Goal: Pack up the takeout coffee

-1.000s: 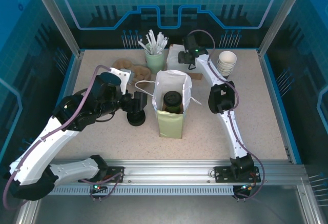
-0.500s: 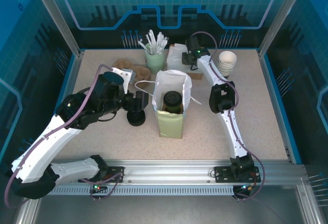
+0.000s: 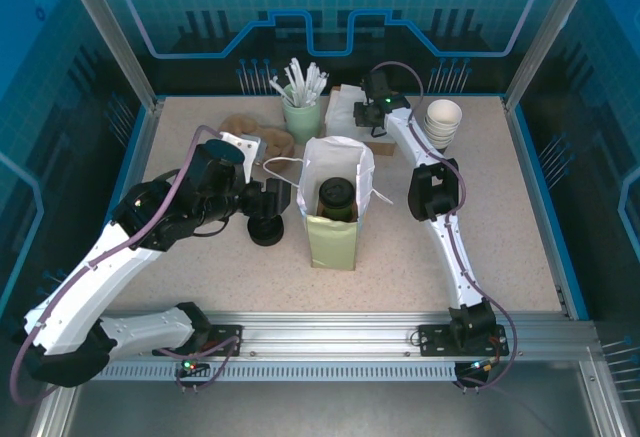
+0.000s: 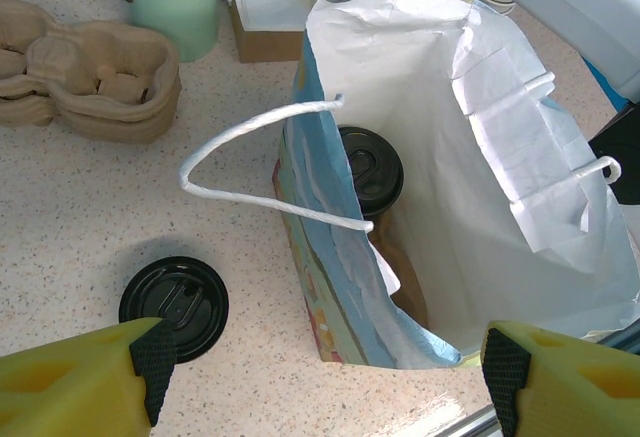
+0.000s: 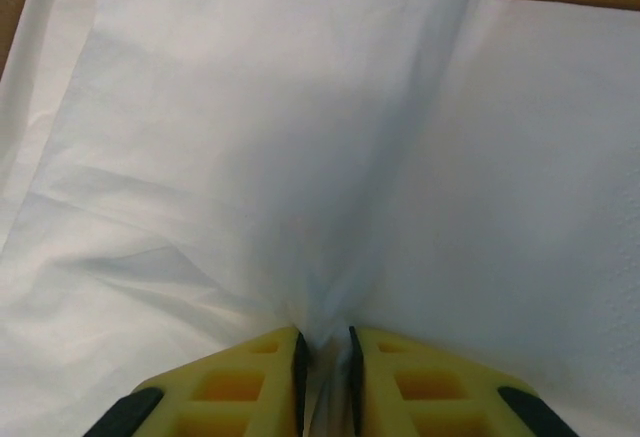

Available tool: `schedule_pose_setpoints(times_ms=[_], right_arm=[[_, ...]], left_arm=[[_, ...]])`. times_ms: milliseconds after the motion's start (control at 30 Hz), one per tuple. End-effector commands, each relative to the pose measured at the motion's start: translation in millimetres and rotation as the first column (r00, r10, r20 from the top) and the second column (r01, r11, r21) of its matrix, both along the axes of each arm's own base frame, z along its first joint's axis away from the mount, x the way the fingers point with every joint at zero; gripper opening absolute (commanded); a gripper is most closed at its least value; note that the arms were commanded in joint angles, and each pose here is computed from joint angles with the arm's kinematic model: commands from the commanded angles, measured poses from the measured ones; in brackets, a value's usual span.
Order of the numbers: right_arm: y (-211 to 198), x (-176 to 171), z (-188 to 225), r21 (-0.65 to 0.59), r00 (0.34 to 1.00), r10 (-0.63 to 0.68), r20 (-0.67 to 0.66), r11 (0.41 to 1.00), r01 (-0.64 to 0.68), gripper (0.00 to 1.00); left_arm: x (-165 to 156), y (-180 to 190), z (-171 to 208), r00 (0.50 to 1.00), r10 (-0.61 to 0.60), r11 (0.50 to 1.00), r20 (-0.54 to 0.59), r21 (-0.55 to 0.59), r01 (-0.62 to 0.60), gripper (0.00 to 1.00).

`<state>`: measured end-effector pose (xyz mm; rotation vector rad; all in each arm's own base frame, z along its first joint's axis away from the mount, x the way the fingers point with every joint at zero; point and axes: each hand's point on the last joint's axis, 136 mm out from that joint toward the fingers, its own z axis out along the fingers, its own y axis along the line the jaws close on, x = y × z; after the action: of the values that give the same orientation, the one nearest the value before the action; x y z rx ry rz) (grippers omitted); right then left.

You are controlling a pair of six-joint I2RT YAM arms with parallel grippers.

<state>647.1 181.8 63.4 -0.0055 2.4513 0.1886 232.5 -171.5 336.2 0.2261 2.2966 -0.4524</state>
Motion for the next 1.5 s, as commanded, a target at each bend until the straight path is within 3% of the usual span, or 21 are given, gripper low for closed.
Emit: schedule_pose_setpoints(times_ms=[0, 467, 667, 1167, 1467], right_arm=[[2, 8, 61, 0.053, 0.994, 0.002, 0.106, 0.999, -0.008, 0.20], [2, 0, 133, 0.079, 0.981, 0.009, 0.196, 0.997, -0.025, 0.10], [4, -17, 180, 0.110, 0.972, 0.025, 0.233, 0.993, -0.052, 0.02], [14, -125, 346, 0.284, 0.937, 0.081, 0.339, 0.941, -0.184, 0.00], [24, -198, 403, 0.516, 0.952, 0.079, 0.296, 0.826, -0.228, 0.00]], left_arm=[[-4, 1, -4, 1.000, 0.007, 1.000, -0.030, -0.010, -0.007, 0.82], [-7, 4, -2, 1.000, 0.005, 1.000, -0.021, -0.017, -0.005, 0.82], [-6, 5, -2, 1.000, 0.010, 1.000, -0.015, -0.014, -0.010, 0.83], [2, -7, 9, 0.999, -0.022, 0.998, 0.049, -0.066, 0.025, 0.86], [13, -24, 13, 0.996, -0.049, 0.993, 0.068, -0.104, 0.056, 0.87]])
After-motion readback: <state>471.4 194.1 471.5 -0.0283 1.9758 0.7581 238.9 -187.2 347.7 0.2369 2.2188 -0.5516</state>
